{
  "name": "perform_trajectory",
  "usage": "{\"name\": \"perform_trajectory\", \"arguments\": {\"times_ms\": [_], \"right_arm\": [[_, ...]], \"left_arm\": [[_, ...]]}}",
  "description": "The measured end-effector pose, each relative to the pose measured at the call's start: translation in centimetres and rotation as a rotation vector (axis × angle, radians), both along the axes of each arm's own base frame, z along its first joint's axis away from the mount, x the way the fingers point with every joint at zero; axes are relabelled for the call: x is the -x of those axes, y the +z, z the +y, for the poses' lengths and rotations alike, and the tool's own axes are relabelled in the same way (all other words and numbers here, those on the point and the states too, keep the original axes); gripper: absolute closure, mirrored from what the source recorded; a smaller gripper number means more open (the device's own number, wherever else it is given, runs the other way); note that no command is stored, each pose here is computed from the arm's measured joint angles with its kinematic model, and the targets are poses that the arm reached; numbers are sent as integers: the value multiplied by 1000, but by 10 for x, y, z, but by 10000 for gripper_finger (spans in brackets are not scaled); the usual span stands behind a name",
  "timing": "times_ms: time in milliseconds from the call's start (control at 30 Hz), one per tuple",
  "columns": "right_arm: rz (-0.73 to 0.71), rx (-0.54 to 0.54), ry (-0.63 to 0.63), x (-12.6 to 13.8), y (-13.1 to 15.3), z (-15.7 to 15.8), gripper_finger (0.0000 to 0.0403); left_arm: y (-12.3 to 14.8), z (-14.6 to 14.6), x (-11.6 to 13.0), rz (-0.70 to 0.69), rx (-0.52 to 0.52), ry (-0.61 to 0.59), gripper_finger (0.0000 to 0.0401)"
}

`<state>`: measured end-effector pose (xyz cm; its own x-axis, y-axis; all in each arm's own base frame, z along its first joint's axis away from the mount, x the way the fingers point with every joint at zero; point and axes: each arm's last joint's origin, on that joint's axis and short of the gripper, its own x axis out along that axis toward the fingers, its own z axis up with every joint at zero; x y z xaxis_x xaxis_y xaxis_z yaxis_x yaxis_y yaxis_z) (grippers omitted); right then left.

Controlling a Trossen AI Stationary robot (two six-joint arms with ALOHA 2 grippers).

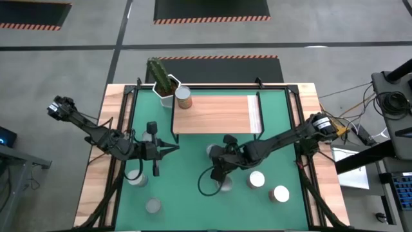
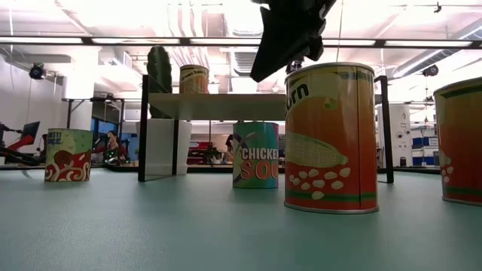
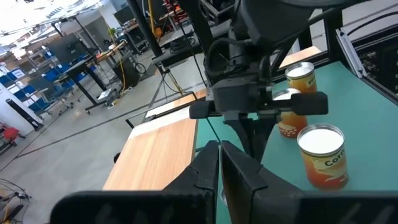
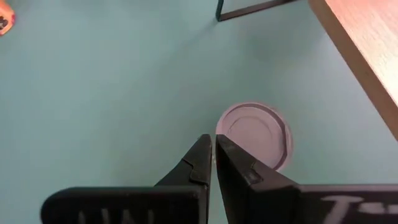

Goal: Pick and place cans onto a shelf
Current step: Put the left canned corn on the shelf

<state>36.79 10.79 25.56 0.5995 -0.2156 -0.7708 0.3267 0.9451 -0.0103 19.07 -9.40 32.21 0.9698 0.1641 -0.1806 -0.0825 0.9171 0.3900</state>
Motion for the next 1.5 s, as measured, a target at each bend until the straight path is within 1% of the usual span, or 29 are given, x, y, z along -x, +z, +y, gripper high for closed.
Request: {"name": "perform_trajectory", "arguments": {"times_ms": [133,267,467,700,833,933,1000,1100,1200,1333,1400,1500], "right_arm": [[6,-3,-1,-1,-2,-1,356],[18,-7,-12,-3,-7,-1,302],[-33,-78,-191,-5,-11,-2,210],[-64,-130,-245,-6,-7,-1,108],[-83,-189,-269,-7,-3,1,67],[-99,-248,-322,-6,-3,5,49],[-80,-302,-337,-4,-4,9,45],[-65,-375,-343,-1,-3,16,44],[-67,-407,-344,2,-1,24,44],[-41,-426,-392,7,-3,27,44],[-19,-416,-415,9,-4,26,44],[-36,-356,-447,11,-5,24,44]], "left_arm": [[0,0,0,3,-5,0,401],[0,0,0,4,-6,-1,401],[-1,0,0,6,-8,-1,401],[-1,0,0,6,-8,-1,401],[-1,0,0,6,-9,-1,401],[-1,0,0,6,-8,-1,401],[0,0,0,7,-17,-2,401],[0,0,0,11,-58,-10,401],[1,0,0,10,-99,-18,401],[4,0,0,-6,-147,-27,401],[4,0,-1,-2,-176,-32,401],[5,0,-1,-1,-214,-38,401]]}}
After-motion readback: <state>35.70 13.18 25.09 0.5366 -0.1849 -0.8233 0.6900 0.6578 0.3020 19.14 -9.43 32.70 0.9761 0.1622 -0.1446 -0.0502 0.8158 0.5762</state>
